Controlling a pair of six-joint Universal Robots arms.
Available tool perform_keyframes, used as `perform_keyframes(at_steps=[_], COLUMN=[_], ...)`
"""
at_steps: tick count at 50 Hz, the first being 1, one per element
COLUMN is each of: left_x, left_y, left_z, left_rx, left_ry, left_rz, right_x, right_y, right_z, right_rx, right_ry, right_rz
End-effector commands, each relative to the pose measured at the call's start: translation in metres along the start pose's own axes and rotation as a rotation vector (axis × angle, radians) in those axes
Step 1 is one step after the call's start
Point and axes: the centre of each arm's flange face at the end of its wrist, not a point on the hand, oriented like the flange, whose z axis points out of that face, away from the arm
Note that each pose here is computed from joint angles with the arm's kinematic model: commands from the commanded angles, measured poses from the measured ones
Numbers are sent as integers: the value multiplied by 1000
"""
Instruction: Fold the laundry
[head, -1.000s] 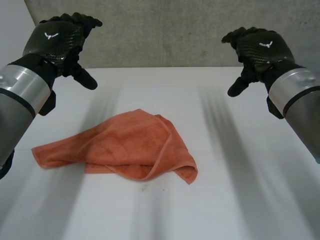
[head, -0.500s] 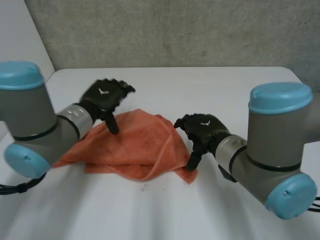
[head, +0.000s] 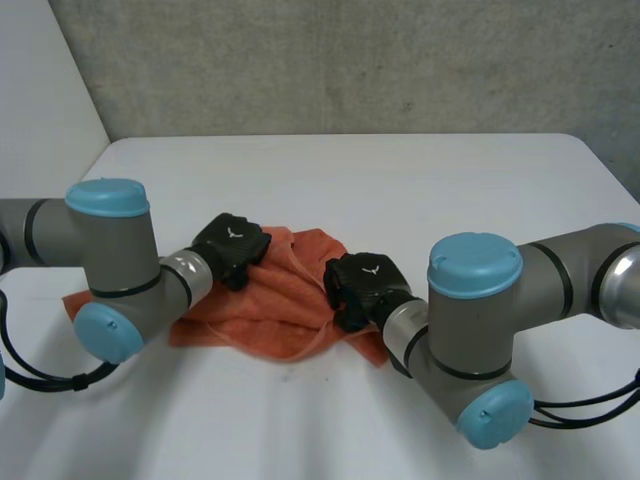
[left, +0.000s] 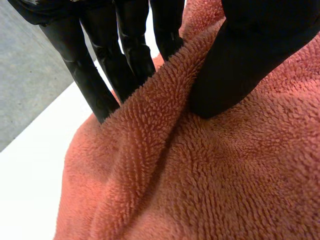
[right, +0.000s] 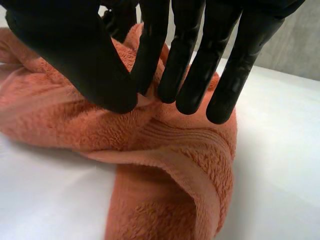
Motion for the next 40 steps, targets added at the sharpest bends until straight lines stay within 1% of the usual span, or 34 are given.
perform_keyframes(at_steps=[1, 2, 3, 4, 5, 8, 9, 10, 11, 12, 13, 14, 15, 17, 20, 21, 23, 24, 26, 27, 28, 29, 31, 33, 35, 36, 38, 39, 40], left_x=[-16, -16, -15, -11, -9, -5, 0, 0, 3, 3, 8, 16, 16, 31, 41, 41, 50, 50, 55, 54, 54, 44, 38, 31, 24, 16, 10, 10, 9], left_y=[-29, -32, -36, -43, -49, -57, -70, -70, -73, -73, -79, -87, -87, -95, -84, -84, -67, -67, -53, -52, -52, -52, -53, -53, -53, -54, -57, -60, -63], left_z=[-17, -20, -24, -31, -35, -46, -69, -69, -75, -75, -86, -98, -98, -122, -130, -130, -124, -124, -114, -112, -112, -106, -104, -102, -101, -101, -100, -100, -100], left_rx=[56, 59, 63, 74, 84, 96, 116, 117, 124, 124, 139, 160, 160, 191, 164, 164, 111, 110, 59, 57, 57, 54, 61, 61, 64, 67, 76, 87, 96], left_ry=[-114, -119, -124, -123, -123, -124, -125, -125, -121, -121, -110, -91, -91, -54, -28, -28, -21, -21, -20, -26, -26, -66, -85, -108, -128, -146, -158, -158, -157], left_rz=[14, 13, 11, 5, -3, -28, -123, -124, -156, -156, -221, -281, -282, -379, -442, -442, -454, -454, -454, -450, -450, -421, -390, -355, -315, -276, -226, -208, -193], right_x=[10, 11, 11, 17, 40, 62, 64, 66, 66, 68, 66, 66, 67, 68, 69, 70, 70, 70, 69, 69, 68, 66, 65, 69, 68, 65, 64, 63, 63], right_y=[-43, -55, -55, -83, -117, -141, -146, -150, -150, -159, -168, -168, -170, -171, -158, -146, -122, -122, -105, -105, -96, -87, -84, -78, -76, -69, -66, -58, -58], right_z=[2, -1, -1, -8, -15, -20, -20, -20, -20, -21, -22, -22, -22, -20, -9, -3, 5, 5, 8, 8, 7, 1, -1, -15, -19, -31, -35, -43, -43], right_rx=[128, 163, 163, 239, 325, 374, 381, 385, 385, 394, 398, 398, 397, 392, 341, 298, 204, 203, 136, 136, 96, 54, 42, 10, 2, -21, -26, -46, -46], right_ry=[70, 77, 77, 95, 151, 207, 214, 217, 217, 216, 205, 205, 206, 204, 190, 185, 172, 172, 166, 166, 166, 166, 164, 181, 182, 178, 176, 173, 173], right_rz=[-9, -11, -12, -19, -40, -86, -107, -129, -129, -163, -196, -197, -200, -198, -192, -190, -173, -173, -157, -157, -152, -144, -141, -127, -125, -117, -116, -106, -106])
